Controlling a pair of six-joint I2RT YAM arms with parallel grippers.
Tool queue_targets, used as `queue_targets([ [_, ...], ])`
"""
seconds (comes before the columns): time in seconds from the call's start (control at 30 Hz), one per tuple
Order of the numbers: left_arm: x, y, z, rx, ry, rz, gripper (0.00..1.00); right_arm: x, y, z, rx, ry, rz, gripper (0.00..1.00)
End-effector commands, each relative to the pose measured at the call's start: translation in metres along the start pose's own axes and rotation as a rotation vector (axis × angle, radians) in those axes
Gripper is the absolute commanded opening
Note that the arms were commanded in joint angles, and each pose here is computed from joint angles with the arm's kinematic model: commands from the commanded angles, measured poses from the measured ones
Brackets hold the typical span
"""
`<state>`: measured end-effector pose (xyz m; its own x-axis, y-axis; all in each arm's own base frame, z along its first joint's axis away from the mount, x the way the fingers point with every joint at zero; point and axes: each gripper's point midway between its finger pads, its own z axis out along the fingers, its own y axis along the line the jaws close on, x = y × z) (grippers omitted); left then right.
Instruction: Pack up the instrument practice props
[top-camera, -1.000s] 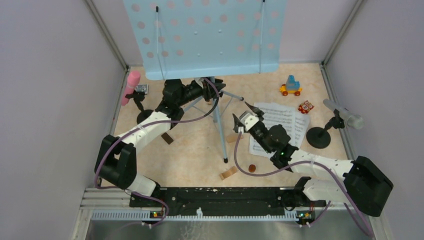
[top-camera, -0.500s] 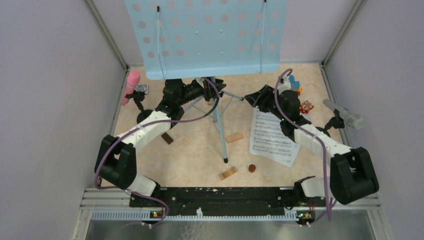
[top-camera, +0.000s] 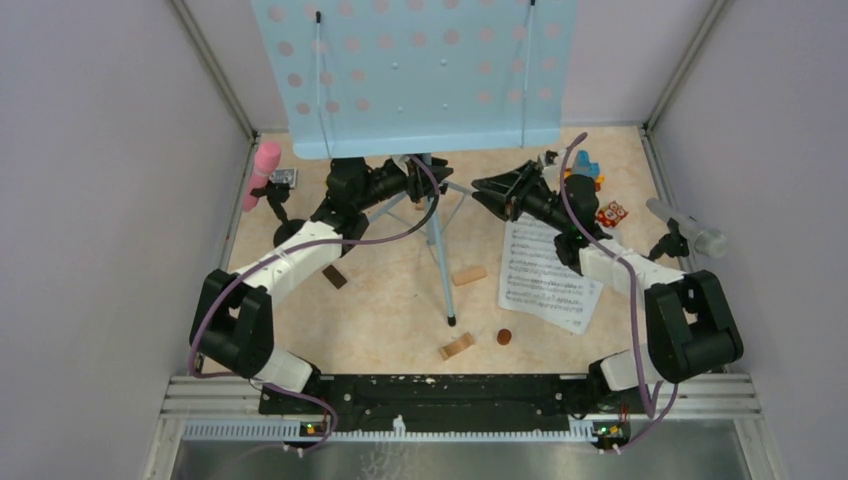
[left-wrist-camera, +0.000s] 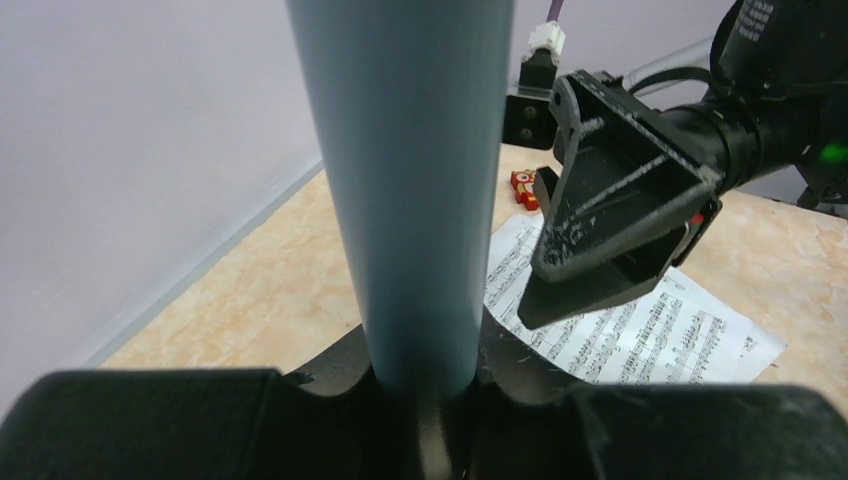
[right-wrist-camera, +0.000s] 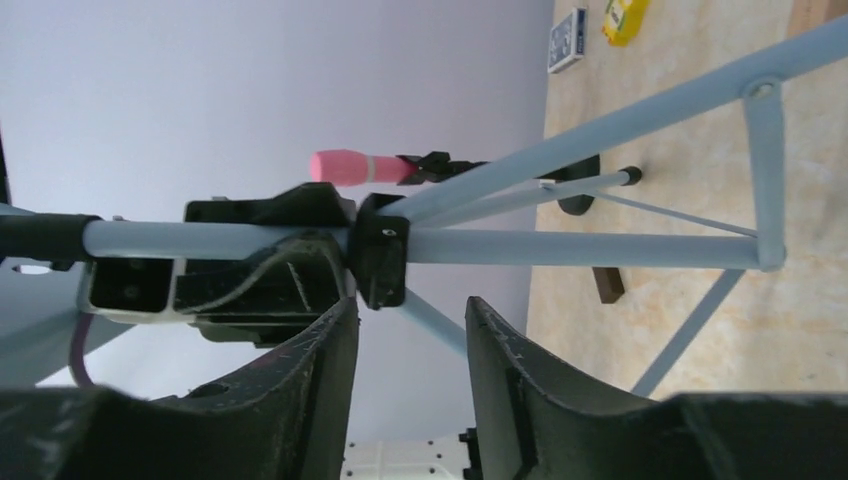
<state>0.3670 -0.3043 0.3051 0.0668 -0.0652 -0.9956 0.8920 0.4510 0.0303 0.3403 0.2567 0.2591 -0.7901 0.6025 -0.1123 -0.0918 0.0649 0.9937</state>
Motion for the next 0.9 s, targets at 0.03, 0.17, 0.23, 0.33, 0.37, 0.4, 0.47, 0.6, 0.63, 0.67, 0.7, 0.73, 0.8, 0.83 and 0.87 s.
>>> queue_targets([
  [0.03, 0.070, -0.025, -0.002, 0.091, 0.196, -0.115, 0.00, -0.004, 0.054, 0.014, -0.090, 0.016, -0.010, 0.42],
  [0.17, 0.068, -0.025, -0.002, 0.090, 0.194, -0.112, 0.00, 0.004, 0.060, 0.028, -0.091, 0.070, -0.036, 0.42],
  [0.23, 0.067, -0.025, -0.002, 0.090, 0.193, -0.109, 0.00, 0.010, 0.065, 0.033, -0.104, 0.104, -0.049, 0.42],
  [0.33, 0.067, -0.025, -0.002, 0.090, 0.193, -0.107, 0.00, 0.014, 0.061, 0.037, -0.093, 0.122, -0.046, 0.40],
  [0.37, 0.068, -0.025, -0.002, 0.091, 0.194, -0.110, 0.00, 0.014, 0.057, 0.037, -0.078, 0.114, -0.047, 0.39],
  [0.4, 0.068, -0.025, -0.002, 0.093, 0.195, -0.109, 0.00, 0.014, 0.052, 0.037, -0.062, 0.109, -0.051, 0.38],
  [0.47, 0.068, -0.025, -0.001, 0.093, 0.195, -0.112, 0.00, 0.016, 0.042, 0.038, -0.022, 0.102, -0.062, 0.35],
  [0.6, 0.069, -0.026, -0.001, 0.101, 0.196, -0.116, 0.00, 0.022, 0.033, 0.040, 0.009, 0.110, -0.082, 0.33],
  [0.63, 0.069, -0.026, -0.001, 0.101, 0.197, -0.117, 0.00, 0.025, 0.034, 0.041, 0.004, 0.117, -0.081, 0.33],
  [0.67, 0.068, -0.026, -0.001, 0.101, 0.194, -0.115, 0.00, 0.027, 0.034, 0.043, 0.003, 0.124, -0.080, 0.33],
  [0.7, 0.068, -0.026, -0.001, 0.099, 0.194, -0.114, 0.00, 0.029, 0.033, 0.045, 0.002, 0.134, -0.080, 0.33],
  [0.73, 0.067, -0.026, -0.001, 0.097, 0.194, -0.113, 0.00, 0.031, 0.035, 0.047, -0.002, 0.141, -0.081, 0.33],
  [0.8, 0.067, -0.026, -0.002, 0.097, 0.194, -0.112, 0.00, 0.035, 0.033, 0.051, -0.004, 0.154, -0.081, 0.31],
  [0.83, 0.067, -0.026, -0.002, 0.099, 0.193, -0.112, 0.00, 0.036, 0.034, 0.053, -0.010, 0.159, -0.080, 0.28],
  [0.87, 0.067, -0.026, -0.002, 0.099, 0.194, -0.112, 0.00, 0.037, 0.033, 0.054, -0.014, 0.165, -0.078, 0.24],
])
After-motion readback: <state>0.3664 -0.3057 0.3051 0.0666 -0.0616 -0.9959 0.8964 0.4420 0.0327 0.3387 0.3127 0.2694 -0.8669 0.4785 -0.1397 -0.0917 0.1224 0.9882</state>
